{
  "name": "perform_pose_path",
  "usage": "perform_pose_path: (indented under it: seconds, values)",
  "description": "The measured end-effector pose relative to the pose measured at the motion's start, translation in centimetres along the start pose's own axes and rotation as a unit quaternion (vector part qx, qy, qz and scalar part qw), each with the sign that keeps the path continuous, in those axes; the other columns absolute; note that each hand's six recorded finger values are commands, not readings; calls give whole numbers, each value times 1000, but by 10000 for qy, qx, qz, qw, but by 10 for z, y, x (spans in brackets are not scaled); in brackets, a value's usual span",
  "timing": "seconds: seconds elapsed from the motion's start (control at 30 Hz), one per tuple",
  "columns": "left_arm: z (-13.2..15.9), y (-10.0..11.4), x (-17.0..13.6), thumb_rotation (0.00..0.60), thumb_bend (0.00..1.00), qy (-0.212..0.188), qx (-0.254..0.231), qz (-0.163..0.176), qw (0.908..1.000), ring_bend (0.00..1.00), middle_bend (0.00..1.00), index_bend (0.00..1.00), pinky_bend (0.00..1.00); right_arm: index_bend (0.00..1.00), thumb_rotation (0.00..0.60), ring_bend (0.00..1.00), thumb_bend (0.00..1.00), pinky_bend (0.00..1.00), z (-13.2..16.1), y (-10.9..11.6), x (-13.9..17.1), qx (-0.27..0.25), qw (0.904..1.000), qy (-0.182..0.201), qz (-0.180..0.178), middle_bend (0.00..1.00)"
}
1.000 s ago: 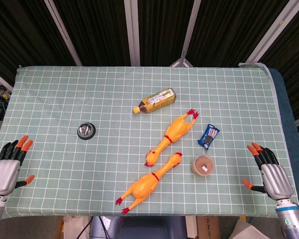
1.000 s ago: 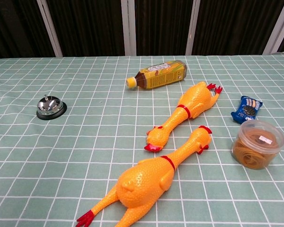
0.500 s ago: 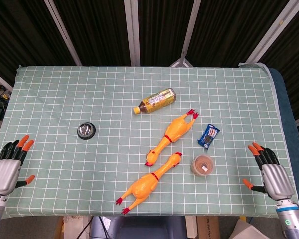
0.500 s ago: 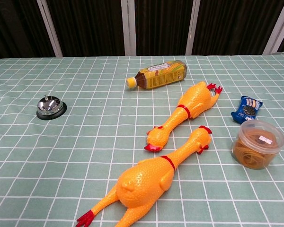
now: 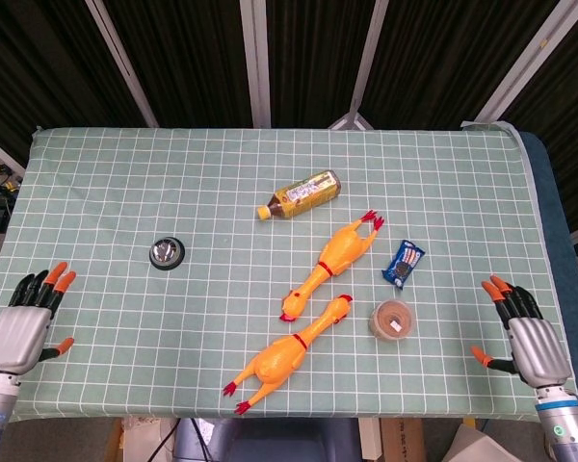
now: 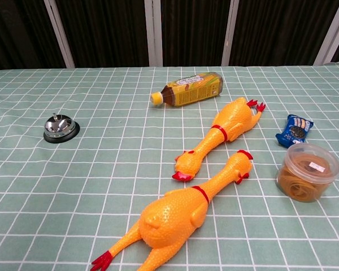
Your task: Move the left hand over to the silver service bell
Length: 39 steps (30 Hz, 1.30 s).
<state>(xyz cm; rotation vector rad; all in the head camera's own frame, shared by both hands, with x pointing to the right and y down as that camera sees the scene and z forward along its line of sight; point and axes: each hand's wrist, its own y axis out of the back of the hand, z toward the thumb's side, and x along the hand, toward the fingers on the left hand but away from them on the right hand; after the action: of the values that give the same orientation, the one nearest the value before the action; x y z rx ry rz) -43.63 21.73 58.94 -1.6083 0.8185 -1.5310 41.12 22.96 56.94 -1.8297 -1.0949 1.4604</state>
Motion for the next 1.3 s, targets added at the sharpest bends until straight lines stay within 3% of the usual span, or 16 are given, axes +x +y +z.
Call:
perform_pose_path:
  seconds: [0.13,0.33,0.5,0.83,1.3]
  values:
    - [13,6,23,600,746,-205,99,142,9996,0,0,0,0,0,600,0,252,0,0,0,0,-13,10000,-3,8,0]
    - [37,0,58,600,927,-548,91,2,9985,0,0,0,0,0,600,0,251,0,0,-1,0,-53,10000,-33,40,0]
    - [61,-10,96,600,962,-746,98,-169,9970,0,0,0,0,0,600,0,252,0,-1,-1,-1,-68,10000,-57,42,0]
    - [90,-37,143,600,1000,-703,378,-460,9957,0,0,0,0,0,600,0,252,0,-2,0,-1,-127,9999,-60,52,0]
    - [92,-88,154,600,1000,-556,904,-1113,9881,0,0,0,0,0,600,0,252,0,-2,2,-1,-219,9997,-49,-22,0]
